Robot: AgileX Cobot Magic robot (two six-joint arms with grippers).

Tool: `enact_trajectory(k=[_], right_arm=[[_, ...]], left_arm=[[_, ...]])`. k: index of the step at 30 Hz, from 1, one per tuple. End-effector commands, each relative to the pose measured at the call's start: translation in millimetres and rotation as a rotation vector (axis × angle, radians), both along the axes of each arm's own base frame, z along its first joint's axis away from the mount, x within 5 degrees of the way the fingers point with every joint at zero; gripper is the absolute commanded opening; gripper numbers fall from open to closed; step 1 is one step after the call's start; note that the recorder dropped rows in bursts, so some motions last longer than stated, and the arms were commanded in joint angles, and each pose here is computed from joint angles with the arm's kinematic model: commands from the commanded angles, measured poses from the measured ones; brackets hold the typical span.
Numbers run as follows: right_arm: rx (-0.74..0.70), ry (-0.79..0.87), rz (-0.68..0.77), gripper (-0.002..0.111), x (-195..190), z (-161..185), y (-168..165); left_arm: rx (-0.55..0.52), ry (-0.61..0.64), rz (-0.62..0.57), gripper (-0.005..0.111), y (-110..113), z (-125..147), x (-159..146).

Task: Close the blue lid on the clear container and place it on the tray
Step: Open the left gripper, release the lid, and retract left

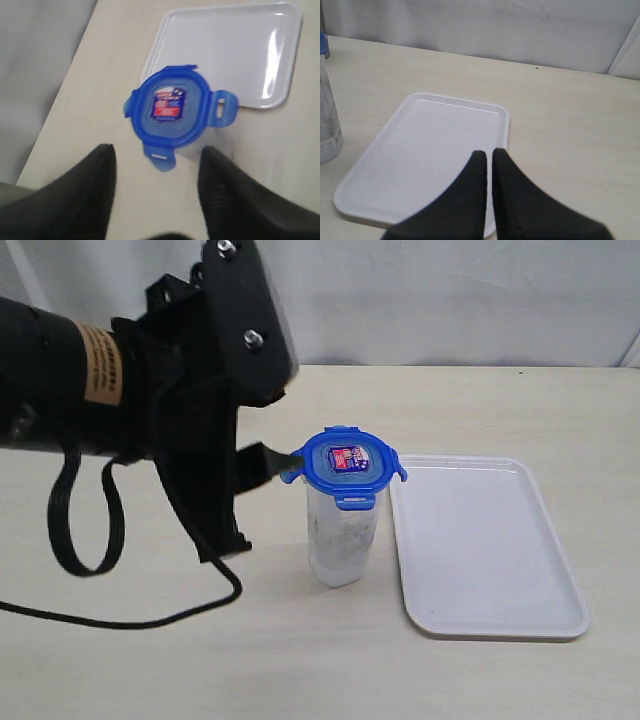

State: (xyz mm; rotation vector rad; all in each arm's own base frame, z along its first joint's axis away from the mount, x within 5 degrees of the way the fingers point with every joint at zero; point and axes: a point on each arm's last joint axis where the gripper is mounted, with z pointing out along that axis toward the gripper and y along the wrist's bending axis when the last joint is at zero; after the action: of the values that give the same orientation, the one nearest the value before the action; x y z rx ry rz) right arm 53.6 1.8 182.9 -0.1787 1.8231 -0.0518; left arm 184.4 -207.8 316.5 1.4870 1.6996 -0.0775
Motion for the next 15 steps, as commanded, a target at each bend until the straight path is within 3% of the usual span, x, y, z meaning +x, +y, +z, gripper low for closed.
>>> enact_trajectory(k=[1, 4, 15], right_arm=[[-0.001, -0.005, 0.004, 0.005, -0.1, -0.6, 0.2], [-0.001, -0.005, 0.004, 0.005, -0.1, -0.6, 0.2], [-0.001, -0.005, 0.004, 0.005, -0.1, -0.6, 0.2]], left_arm=[[-0.101, 0.032, 0.133, 0.023, 18.1, -1.9, 18.8], [-0.177, 0.023, 0.214, 0.001, 31.6, -10.7, 31.6], [-0.506, -0.221, 0.304, 0.0, 52.9, -41.6, 38.7]])
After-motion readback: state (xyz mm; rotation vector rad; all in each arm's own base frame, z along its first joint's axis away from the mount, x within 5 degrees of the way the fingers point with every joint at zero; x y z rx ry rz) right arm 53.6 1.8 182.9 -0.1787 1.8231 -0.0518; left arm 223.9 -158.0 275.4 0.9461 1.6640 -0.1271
